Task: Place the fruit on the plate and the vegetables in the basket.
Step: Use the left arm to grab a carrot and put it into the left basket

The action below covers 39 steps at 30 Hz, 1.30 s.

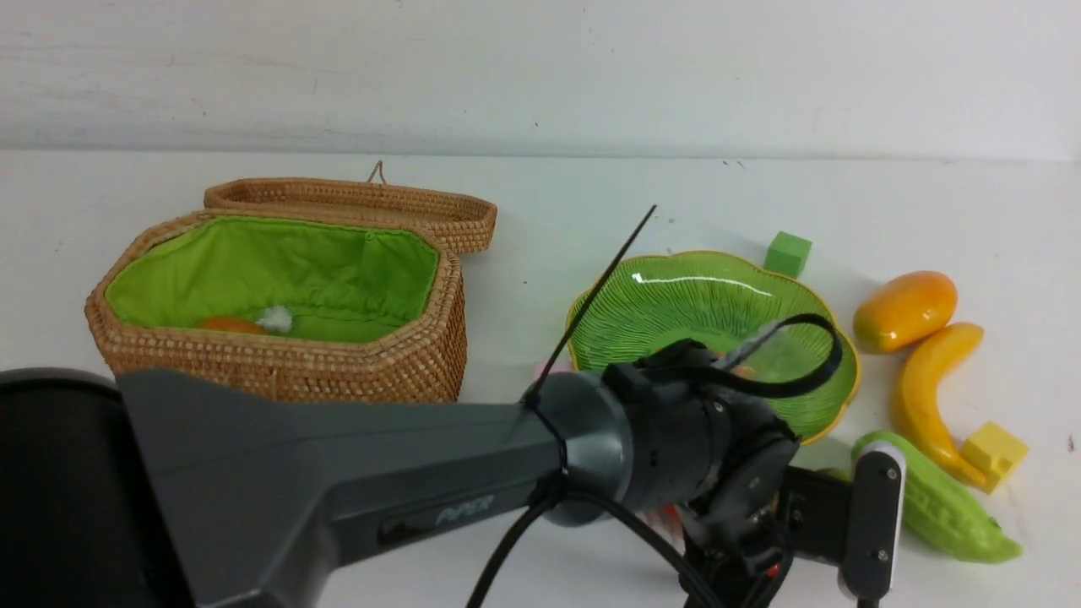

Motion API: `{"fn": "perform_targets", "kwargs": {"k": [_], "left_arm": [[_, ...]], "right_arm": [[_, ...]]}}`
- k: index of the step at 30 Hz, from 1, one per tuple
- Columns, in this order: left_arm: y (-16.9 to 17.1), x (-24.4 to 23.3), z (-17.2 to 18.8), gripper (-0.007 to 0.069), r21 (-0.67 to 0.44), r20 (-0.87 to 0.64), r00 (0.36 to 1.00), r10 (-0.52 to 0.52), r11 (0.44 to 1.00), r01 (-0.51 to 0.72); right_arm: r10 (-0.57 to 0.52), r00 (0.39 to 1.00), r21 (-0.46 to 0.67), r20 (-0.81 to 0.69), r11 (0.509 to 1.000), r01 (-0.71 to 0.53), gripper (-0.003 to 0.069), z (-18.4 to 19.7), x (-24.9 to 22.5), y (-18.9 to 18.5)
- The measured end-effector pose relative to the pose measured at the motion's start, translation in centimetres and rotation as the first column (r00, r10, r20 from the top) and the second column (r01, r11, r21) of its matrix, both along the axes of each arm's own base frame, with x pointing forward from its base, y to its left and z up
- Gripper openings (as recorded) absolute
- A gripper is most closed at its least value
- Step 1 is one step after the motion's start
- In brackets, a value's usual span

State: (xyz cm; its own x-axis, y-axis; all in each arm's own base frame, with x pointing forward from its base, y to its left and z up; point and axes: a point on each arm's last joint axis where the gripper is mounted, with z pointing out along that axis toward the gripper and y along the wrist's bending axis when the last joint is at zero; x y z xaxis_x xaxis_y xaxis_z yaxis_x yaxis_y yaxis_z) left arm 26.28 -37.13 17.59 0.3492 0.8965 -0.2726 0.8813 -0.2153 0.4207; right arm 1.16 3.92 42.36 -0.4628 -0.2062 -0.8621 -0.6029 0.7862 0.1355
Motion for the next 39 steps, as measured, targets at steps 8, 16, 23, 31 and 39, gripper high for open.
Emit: {"fn": "perform_targets", "kwargs": {"k": [8,16,23,31,39], "left_arm": [[0.5,-0.4,0.8,0.0402,0.039,-0.018,1.0,0.0,0.999,0.0],[0.9,-0.2,2.4,0.04,0.047,0.053,0.998,-0.031,0.998,0.028],[0.6,0.2,-0.3,0.0399,0.103,0.051,0.997,-0.051,0.994,0.045],[0.8,0.2,-1.2,0.0349,0.136,-0.002,1.0,0.01,0.991,-0.01],[1.8,-0.4,-0.9,0.0253,0.219,-0.081,0.993,0.082,0.974,-0.063]], "right_arm": [[0.001,1.0,0.001,0.0,1.0,-0.001,0.0149,0.0,0.0,0.0],[0.0,1.0,0.0,0.0,1.0,0.0,0.0149,0.0,0.0,0.0],[0.001,1.0,0.001,0.0,1.0,-0.001,0.0157,0.0,0.0,0.0],[0.001,1.0,0.001,0.0,1.0,-0.001,0.016,0.0,0.0,0.0],[0.009,1.0,-0.008,0.009,1.0,-0.009,0.0163,0.0,0.0,0.0]]}}
